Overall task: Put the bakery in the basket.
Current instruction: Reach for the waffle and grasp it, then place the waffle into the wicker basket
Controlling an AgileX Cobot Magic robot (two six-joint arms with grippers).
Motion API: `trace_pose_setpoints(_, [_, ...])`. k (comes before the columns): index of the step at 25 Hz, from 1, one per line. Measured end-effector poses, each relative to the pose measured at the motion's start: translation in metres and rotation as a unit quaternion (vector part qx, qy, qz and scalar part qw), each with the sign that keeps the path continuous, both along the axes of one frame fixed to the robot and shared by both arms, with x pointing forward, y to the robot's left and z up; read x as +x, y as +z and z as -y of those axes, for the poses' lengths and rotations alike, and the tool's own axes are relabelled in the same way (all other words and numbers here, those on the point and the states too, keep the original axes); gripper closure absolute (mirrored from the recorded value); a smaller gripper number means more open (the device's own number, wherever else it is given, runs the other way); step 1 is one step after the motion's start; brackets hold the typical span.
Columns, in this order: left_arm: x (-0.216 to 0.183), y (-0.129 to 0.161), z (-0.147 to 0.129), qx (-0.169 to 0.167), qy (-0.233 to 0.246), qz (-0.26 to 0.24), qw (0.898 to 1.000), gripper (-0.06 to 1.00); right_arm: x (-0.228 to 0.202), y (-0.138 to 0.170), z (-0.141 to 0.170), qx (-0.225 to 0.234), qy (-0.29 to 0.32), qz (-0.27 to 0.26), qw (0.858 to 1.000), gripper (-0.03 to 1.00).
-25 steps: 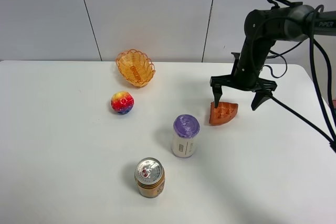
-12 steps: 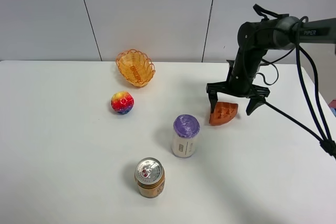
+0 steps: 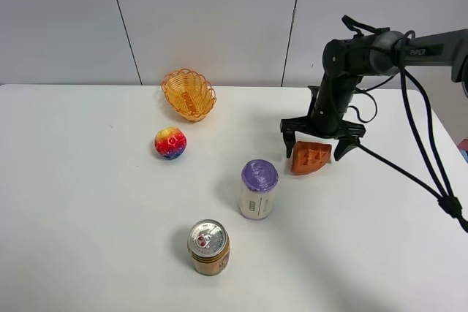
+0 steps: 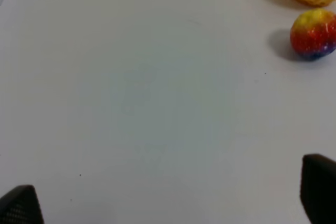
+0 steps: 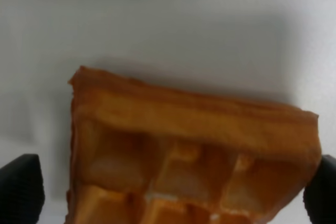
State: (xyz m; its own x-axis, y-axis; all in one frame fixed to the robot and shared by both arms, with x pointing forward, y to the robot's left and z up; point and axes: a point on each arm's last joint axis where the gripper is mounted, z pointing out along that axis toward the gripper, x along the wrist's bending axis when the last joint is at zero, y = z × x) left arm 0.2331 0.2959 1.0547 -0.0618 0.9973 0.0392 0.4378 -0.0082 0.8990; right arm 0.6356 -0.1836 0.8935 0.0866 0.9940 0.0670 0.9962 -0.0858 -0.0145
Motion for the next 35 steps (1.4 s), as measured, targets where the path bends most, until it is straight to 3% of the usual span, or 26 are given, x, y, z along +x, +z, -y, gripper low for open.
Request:
trace_pose_setpoints(9, [0.0, 0.0, 0.0, 0.0, 0.0, 0.0, 1.0, -0.05, 0.0, -0.01, 0.0, -0.003, 0.003, -0.009, 1.0, -0.02])
trace_pose_setpoints(11, [0.0, 0.0, 0.0, 0.0, 0.0, 0.0, 1.0, -0.05, 0.0, -0.01, 0.0, -0.003, 0.005, -0.009, 1.0, 0.03])
trace_pose_setpoints(15, [0.0, 0.0, 0.0, 0.0, 0.0, 0.0, 1.0, -0.05, 0.0, -0.01, 0.002, -0.014, 0.013, -0.007, 1.0, 0.25])
trace_pose_setpoints(21, [0.0, 0.0, 0.0, 0.0, 0.0, 0.0, 1.0, -0.05, 0.0, -0.01, 0.002, -0.016, 0.022, -0.006, 1.0, 0.25])
trace_pose_setpoints(24, [0.0, 0.0, 0.0, 0.0, 0.0, 0.0, 1.0, -0.05, 0.001, -0.01, 0.002, -0.015, 0.056, -0.001, 0.998, 0.25])
trace_pose_setpoints(28, [0.0, 0.0, 0.0, 0.0, 0.0, 0.0, 1.0, -0.05, 0.0, -0.009, 0.003, -0.015, 0.145, -0.002, 0.989, 0.25])
trace_pose_setpoints(35, [0.0, 0.0, 0.0, 0.0, 0.0, 0.0, 1.0, -0.05, -0.001, 0.029, -0.001, 0.006, 0.319, 0.057, 0.946, 0.25])
